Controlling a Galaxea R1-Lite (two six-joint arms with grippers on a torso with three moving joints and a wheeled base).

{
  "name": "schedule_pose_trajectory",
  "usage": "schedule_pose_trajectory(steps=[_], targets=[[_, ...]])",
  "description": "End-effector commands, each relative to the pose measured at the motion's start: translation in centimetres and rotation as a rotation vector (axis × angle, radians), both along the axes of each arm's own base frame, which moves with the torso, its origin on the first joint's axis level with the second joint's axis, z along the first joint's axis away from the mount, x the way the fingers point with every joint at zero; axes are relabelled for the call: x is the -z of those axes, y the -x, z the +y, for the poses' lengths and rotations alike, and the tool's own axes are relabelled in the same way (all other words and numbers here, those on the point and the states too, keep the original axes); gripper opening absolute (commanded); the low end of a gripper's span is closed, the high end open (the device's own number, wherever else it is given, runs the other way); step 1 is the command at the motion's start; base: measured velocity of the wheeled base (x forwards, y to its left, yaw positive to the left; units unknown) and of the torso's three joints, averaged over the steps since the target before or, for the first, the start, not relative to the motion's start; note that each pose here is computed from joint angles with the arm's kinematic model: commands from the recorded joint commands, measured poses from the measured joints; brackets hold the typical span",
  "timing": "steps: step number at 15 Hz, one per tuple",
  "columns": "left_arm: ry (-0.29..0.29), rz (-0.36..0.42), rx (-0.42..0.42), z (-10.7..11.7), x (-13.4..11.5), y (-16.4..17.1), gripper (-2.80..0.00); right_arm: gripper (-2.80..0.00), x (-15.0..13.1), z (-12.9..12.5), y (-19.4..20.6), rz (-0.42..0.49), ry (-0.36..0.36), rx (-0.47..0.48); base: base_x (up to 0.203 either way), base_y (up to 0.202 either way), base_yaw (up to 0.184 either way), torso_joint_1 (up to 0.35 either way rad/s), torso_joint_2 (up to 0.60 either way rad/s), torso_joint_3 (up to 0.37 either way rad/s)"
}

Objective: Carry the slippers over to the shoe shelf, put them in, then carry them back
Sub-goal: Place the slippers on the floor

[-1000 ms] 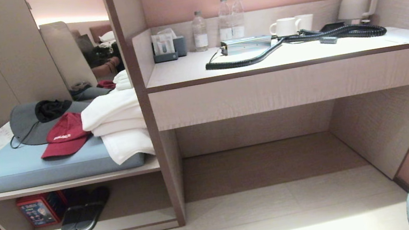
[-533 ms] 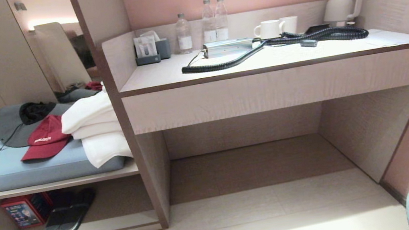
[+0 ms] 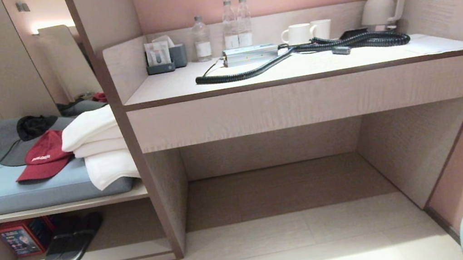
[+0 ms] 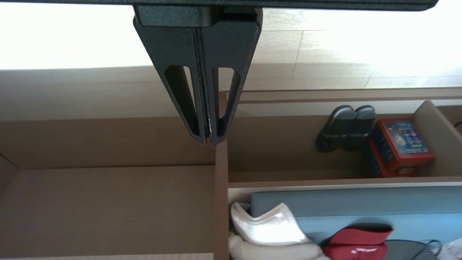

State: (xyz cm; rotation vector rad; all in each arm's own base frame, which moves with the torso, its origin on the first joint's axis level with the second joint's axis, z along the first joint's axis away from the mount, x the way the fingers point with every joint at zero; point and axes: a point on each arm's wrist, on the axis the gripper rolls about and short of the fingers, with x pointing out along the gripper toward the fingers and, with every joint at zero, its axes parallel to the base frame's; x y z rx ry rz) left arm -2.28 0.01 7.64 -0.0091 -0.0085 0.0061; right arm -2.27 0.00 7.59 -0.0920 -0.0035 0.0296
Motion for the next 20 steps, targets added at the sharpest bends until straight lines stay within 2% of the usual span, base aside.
schedule_pose_trajectory(steps=[1, 20], targets=[[0.005, 0.001, -0.001, 0.0, 0.01, 0.0, -2.8, -2.8, -0.01, 0.0, -0.01, 0.001, 0.0, -0.002, 0.0, 0.0, 0.0, 0.0, 0.0, 0.0], [0.009, 0.001, -0.001, 0.0, 0.01, 0.0, -2.8, -2.8, -0.01, 0.0, -0.01, 0.0, 0.006, -0.001, 0.0, 0.0, 0.0, 0.003, 0.0, -0.188]])
